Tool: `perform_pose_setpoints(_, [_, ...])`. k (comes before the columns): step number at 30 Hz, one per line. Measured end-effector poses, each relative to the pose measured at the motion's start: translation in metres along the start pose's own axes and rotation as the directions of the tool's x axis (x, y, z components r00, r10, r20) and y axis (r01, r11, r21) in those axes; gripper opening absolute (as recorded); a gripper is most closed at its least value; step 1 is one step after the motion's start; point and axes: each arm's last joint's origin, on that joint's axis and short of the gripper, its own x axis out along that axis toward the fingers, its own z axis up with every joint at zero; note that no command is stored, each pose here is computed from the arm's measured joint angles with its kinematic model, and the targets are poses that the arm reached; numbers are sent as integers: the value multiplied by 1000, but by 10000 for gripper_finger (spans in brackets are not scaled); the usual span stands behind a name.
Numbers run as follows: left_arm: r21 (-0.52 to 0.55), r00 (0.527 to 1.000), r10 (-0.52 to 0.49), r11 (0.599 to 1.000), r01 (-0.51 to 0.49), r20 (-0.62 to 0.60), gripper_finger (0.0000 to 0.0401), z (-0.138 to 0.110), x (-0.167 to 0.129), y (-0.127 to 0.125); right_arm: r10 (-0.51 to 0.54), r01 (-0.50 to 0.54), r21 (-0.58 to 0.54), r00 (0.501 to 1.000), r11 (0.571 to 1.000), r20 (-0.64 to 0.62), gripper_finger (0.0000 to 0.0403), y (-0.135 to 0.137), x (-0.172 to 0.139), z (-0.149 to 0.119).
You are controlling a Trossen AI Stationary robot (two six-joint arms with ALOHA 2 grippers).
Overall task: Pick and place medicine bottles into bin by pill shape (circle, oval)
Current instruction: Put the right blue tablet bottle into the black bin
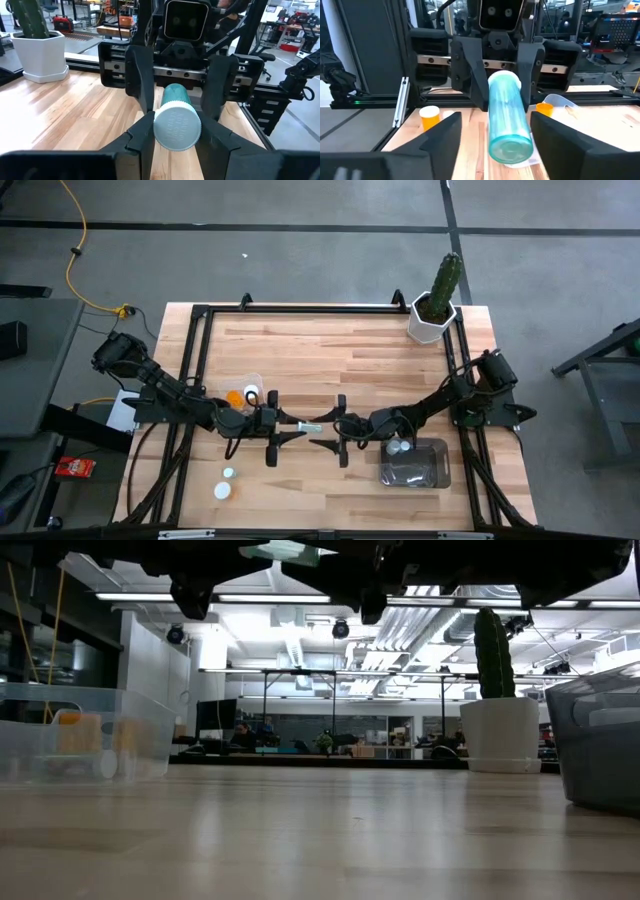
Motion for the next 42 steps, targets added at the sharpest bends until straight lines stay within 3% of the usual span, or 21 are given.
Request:
perform_pose_setpoints(10, [-1,1000,1,1000,-1,1,108,0,0,0,9,-8,-31,1000,999,19,152,4,-1,2])
perform_pose_setpoints(22, [0,1000,0,1000,0,0,108,0,0,0,7,-7,-32,1000,999,22,127,4,-1,2])
perform_pose_setpoints(31, [1,1000,0,1000,0,-1,108,0,0,0,7,-6,-32,1000,999,21,87,4,-1,2])
perform_pose_setpoints(42, [-6,1000,-18,1000,18,-3,127,-1,-2,-4,-2,3,-38,1000,999,19,87,4,-2,3])
